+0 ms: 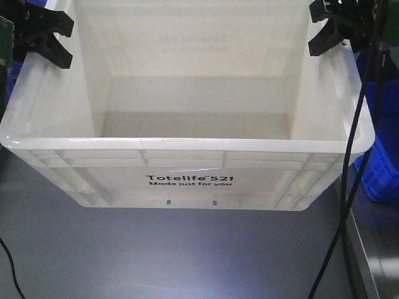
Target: Place moving items into box and shelve
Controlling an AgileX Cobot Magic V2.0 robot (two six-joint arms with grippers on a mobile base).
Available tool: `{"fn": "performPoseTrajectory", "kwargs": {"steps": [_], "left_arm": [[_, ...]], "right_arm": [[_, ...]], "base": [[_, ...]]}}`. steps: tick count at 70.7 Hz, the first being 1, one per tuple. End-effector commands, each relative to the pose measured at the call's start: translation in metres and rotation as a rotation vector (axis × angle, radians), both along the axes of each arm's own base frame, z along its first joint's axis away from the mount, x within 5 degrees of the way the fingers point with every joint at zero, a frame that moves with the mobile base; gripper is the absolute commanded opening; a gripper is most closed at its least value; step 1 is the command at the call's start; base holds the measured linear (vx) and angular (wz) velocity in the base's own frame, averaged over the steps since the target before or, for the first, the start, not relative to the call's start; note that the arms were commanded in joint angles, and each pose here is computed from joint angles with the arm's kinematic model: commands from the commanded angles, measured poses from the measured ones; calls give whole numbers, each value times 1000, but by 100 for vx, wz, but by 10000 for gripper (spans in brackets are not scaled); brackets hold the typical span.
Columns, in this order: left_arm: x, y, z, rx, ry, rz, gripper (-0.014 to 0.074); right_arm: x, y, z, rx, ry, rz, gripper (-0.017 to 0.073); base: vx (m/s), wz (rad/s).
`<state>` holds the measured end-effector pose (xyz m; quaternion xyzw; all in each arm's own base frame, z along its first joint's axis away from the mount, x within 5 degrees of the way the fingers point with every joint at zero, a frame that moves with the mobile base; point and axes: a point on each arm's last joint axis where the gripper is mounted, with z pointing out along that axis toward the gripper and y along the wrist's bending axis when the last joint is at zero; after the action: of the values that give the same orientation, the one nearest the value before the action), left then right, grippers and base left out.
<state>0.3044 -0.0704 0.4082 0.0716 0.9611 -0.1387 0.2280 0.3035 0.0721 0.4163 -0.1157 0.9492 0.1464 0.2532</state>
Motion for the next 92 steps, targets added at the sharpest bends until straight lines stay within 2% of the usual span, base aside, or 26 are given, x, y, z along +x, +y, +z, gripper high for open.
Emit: {"fn": "performPoseTrajectory", "kwargs": {"steps": [1,92], "left_arm": [[-14,-13,37,-167,-165,-35,-17],[-14,-13,37,-167,-165,-35,-17]], "right_arm": [[-16,12,35,169,-136,46,-11],[-16,12,35,169,-136,46,-11]], "base": [[43,-14],[47,-6]]}}
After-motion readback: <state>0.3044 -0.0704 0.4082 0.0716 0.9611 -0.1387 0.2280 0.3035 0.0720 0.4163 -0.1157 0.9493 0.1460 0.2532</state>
